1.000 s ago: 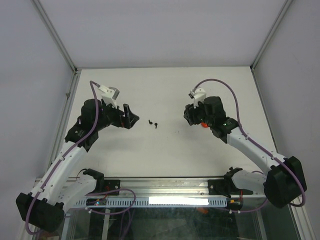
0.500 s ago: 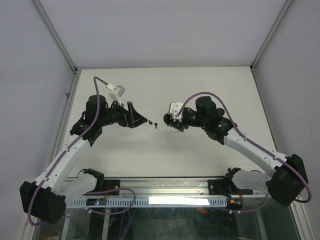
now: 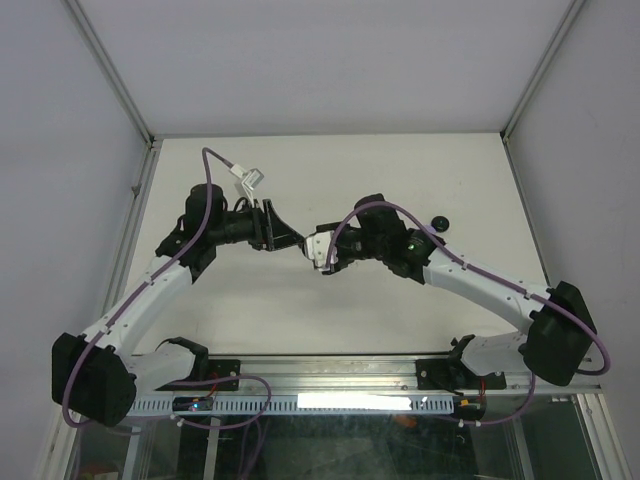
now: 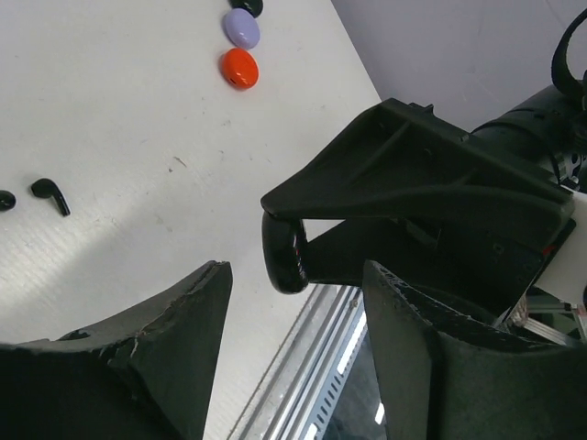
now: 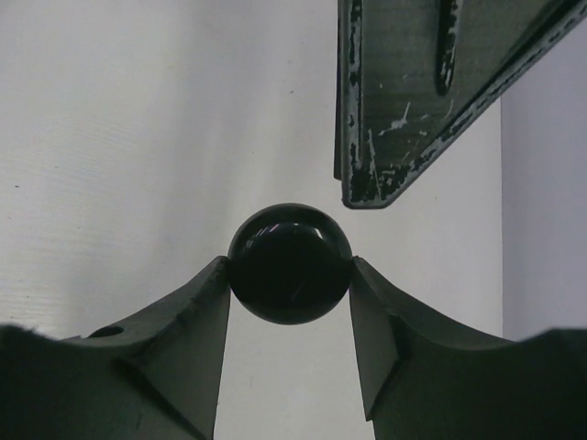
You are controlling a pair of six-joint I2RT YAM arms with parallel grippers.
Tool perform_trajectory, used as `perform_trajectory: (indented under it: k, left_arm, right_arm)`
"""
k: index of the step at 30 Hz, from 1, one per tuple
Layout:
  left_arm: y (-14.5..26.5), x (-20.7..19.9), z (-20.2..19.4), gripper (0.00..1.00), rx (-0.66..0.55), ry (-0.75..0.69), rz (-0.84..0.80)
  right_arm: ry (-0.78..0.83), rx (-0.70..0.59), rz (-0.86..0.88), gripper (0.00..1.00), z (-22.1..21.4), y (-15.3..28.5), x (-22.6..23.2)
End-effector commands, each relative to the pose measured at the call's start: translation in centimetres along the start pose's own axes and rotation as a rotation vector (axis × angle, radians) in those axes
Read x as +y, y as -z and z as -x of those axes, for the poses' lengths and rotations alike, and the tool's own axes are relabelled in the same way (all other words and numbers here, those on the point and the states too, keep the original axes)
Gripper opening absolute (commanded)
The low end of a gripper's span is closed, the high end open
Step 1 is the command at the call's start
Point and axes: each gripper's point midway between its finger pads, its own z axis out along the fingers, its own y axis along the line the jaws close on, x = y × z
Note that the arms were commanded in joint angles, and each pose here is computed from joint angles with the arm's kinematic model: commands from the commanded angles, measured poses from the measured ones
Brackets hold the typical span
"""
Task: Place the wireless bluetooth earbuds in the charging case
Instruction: Pick up the charging case at the center of the board.
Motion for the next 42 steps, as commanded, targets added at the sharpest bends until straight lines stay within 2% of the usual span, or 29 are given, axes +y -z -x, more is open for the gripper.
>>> perform_trajectory:
  k: [1, 6, 16, 23, 24, 27, 34, 38, 40, 41, 42]
  left_arm:
    - [-0.7, -1.1, 0.0, 0.59, 0.018, -0.004, -0.069]
    - [-1.5, -0.6, -1.0, 0.49, 0.047, 0.017, -0.067]
    - [-2.8, 0.0, -2.2, 0.43, 0.079, 0.039, -0.06]
    - [-3.1, 0.3, -2.3, 0.14, 0.079, 0.018, -0.049]
    - [-3.0, 0.3, -2.2, 0.08, 0.071, 0.011, -0.044]
    - [-2.8, 0.3, -1.6, 0.0, 0.044, -0.018, -0.031]
    - [-1.9, 1.0, 0.0, 0.0, -0.064, -0.115, 0.051]
    - [-1.1, 0.7, 1.5, 0.0, -0.152, -0.166, 0.082]
    - [-0.5, 0.4, 2.3, 0.0, -0.203, -0.193, 0.09]
    - [-0.2, 0.2, 2.6, 0.0, -0.228, -0.209, 0.089]
    - [0.1, -0.1, 2.9, 0.0, -0.251, -0.224, 0.085]
  right_arm:
    - [0.108, -0.024, -0.041, 0.44, 2.2, 0.2, -2.1]
    - [0.119, 0.0, -0.051, 0.44, 1.8, -0.1, -2.2]
    - [0.133, 0.005, -0.044, 0.44, 2.0, -0.7, -1.9]
    - [0.131, 0.0, -0.058, 0.46, 2.1, -0.7, -1.7]
    - [0.128, -0.002, -0.063, 0.48, 2.1, -0.6, -1.7]
    - [0.12, 0.003, -0.088, 0.53, 2.2, -0.1, -1.9]
    - [-0.013, 0.002, -0.259, 0.7, 2.5, 2.2, -3.7]
    - [-0.126, -0.065, -0.318, 0.76, 3.2, 3.2, -3.9]
    - [-0.232, -0.111, -0.352, 0.79, 3.8, 3.6, -4.3]
    - [-0.278, -0.131, -0.376, 0.82, 4.0, 3.9, -4.6]
    - [-0.322, -0.151, -0.393, 0.97, 4.1, 4.1, -4.8]
